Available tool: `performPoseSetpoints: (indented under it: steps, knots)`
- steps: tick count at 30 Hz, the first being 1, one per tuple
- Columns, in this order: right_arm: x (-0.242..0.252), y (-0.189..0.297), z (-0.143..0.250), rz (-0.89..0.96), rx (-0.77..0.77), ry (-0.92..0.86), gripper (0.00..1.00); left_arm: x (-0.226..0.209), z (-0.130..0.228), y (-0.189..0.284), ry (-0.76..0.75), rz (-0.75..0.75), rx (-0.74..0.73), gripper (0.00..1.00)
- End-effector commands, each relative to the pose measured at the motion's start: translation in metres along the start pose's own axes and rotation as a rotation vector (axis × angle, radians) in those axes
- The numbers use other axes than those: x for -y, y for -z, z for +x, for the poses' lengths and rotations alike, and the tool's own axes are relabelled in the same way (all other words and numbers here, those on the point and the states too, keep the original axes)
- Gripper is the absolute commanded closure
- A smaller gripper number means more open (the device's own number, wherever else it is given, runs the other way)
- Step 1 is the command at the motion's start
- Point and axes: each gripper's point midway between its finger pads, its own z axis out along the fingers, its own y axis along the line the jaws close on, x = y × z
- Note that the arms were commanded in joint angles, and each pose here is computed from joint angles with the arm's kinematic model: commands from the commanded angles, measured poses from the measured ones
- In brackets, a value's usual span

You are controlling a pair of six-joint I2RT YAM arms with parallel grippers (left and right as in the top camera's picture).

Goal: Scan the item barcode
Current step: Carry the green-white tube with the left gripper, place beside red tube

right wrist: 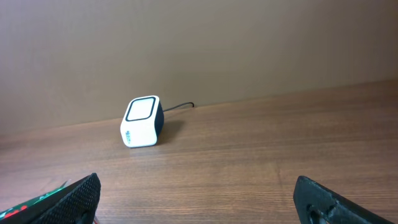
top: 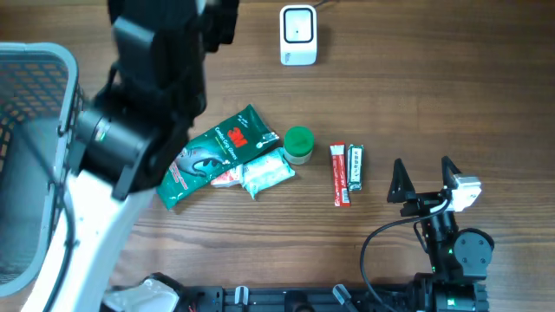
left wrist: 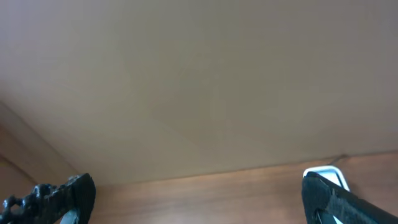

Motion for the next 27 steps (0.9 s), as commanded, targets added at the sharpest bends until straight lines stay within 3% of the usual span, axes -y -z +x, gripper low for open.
performPoseSetpoints:
  steps: [1,10,15,23,27]
  knots:
    - [0.0,0.0,-0.002,0.001,0.009,0.013,0.0,-0.028,-0.001,0.042,0.062,0.016,0.087,0.0]
    - [0.0,0.0,-0.002,0.001,0.009,0.013,0.0,-0.083,0.015,0.125,0.133,0.131,0.265,0.0]
    - [0.0,0.0,-0.002,0.001,0.009,0.013,0.0,-0.095,0.026,0.199,0.104,0.206,0.393,0.0]
    - [0.0,0.0,-0.002,0.001,0.009,0.013,0.0,-0.087,0.046,0.352,0.044,0.25,0.69,0.0]
    - [0.0,0.0,-0.002,0.001,0.009,0.013,0.0,-0.054,0.078,0.431,-0.044,0.447,0.853,0.0]
